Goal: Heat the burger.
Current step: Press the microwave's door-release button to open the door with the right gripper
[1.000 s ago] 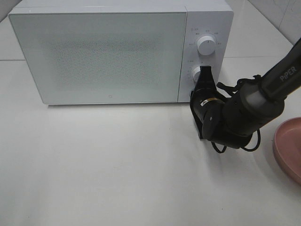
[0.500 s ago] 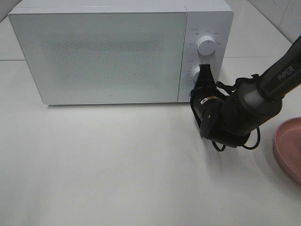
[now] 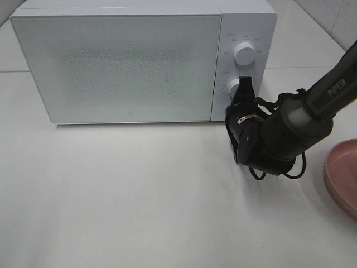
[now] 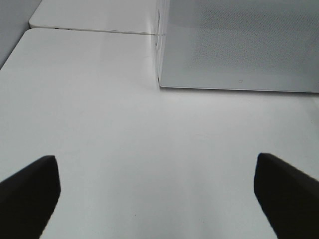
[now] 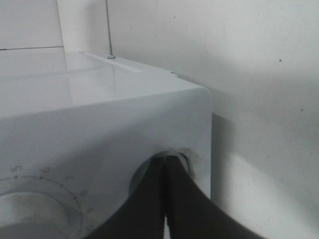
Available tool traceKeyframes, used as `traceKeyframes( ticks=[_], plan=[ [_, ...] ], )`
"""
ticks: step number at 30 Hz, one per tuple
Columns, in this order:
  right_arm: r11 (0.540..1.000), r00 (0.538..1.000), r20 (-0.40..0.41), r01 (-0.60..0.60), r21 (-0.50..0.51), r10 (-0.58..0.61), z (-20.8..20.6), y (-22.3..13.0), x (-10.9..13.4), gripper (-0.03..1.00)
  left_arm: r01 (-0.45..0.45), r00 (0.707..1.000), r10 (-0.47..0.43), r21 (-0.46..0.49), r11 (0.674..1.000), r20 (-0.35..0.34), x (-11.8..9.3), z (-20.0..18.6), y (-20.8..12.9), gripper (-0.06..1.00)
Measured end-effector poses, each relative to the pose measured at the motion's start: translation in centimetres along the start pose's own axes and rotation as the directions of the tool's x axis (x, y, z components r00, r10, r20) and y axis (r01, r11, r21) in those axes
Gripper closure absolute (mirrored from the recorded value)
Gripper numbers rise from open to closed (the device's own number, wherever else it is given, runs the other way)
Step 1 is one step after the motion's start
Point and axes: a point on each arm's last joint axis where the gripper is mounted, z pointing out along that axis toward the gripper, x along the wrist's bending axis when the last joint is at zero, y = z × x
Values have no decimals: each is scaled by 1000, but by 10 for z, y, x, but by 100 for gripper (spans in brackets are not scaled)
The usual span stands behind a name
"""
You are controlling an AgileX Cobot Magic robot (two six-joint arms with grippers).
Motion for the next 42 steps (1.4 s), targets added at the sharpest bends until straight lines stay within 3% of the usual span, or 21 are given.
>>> traceKeyframes(
  ticks=[12,23,42],
  plan=[
    [999,999,0,-35,-4,35,4,-4,6,95,0,1000,0,0,1000,0,0,0,0,-3],
    [998,998,47,-48,-35,50,15,-7,4,95,0,1000,0,0,1000,0,0,0,0,-3],
    [999,999,46,-5,-34,7,16,-7,4,95,-2,1000,2,0,1000,-3,0,0,0,-3]
  ],
)
